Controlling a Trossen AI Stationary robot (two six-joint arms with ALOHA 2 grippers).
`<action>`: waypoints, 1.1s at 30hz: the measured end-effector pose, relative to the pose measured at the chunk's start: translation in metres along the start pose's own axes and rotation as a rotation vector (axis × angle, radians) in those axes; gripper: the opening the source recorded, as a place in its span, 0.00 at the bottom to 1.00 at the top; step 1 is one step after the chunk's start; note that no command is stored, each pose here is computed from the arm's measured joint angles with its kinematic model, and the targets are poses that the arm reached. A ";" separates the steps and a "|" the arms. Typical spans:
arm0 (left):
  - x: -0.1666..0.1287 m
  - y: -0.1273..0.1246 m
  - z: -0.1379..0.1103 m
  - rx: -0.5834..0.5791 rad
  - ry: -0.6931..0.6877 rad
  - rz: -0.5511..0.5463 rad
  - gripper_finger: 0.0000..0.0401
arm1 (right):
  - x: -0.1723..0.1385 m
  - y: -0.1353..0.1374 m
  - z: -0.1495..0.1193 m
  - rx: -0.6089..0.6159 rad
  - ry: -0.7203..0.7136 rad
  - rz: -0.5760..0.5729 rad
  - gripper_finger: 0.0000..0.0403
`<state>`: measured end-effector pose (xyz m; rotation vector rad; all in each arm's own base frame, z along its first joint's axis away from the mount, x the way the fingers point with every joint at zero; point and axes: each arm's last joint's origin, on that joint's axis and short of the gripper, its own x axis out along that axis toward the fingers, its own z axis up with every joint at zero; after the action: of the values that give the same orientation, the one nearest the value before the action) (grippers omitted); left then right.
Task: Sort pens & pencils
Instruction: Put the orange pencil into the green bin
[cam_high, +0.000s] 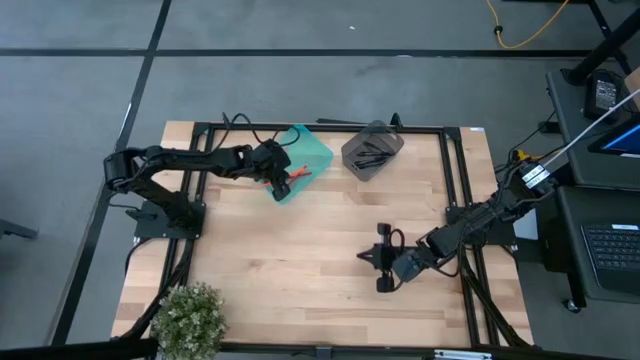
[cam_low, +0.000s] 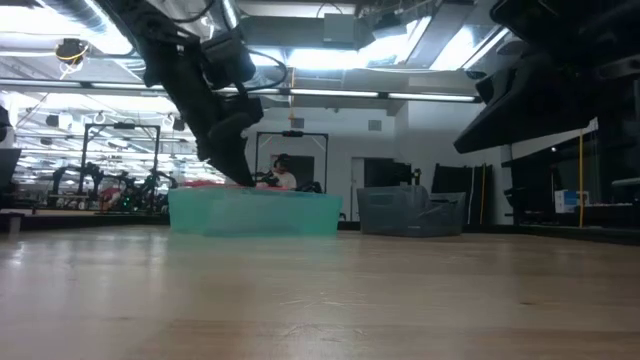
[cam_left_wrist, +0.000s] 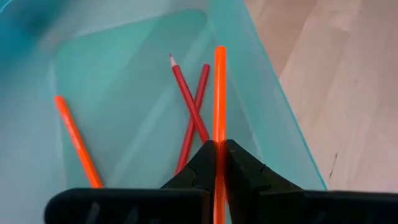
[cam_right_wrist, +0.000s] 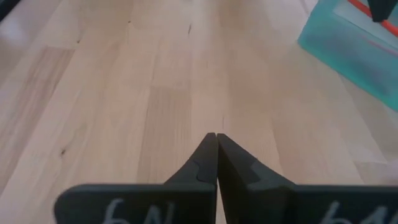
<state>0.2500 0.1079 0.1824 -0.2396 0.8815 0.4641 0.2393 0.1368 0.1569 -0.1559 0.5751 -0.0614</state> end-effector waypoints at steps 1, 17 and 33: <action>0.000 0.000 0.000 0.009 0.001 -0.007 0.03 | 0.000 -0.001 0.000 0.001 0.001 -0.002 0.01; 0.000 0.019 0.008 -0.002 -0.069 -0.017 0.03 | 0.003 -0.005 0.001 -0.011 0.011 0.005 0.01; 0.023 0.020 0.028 0.034 -0.018 -0.033 0.03 | 0.008 -0.012 0.002 0.003 0.023 0.004 0.01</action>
<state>0.2720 0.1428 0.1820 -0.2184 0.8654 0.4198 0.2463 0.1244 0.1561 -0.1508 0.5980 -0.0598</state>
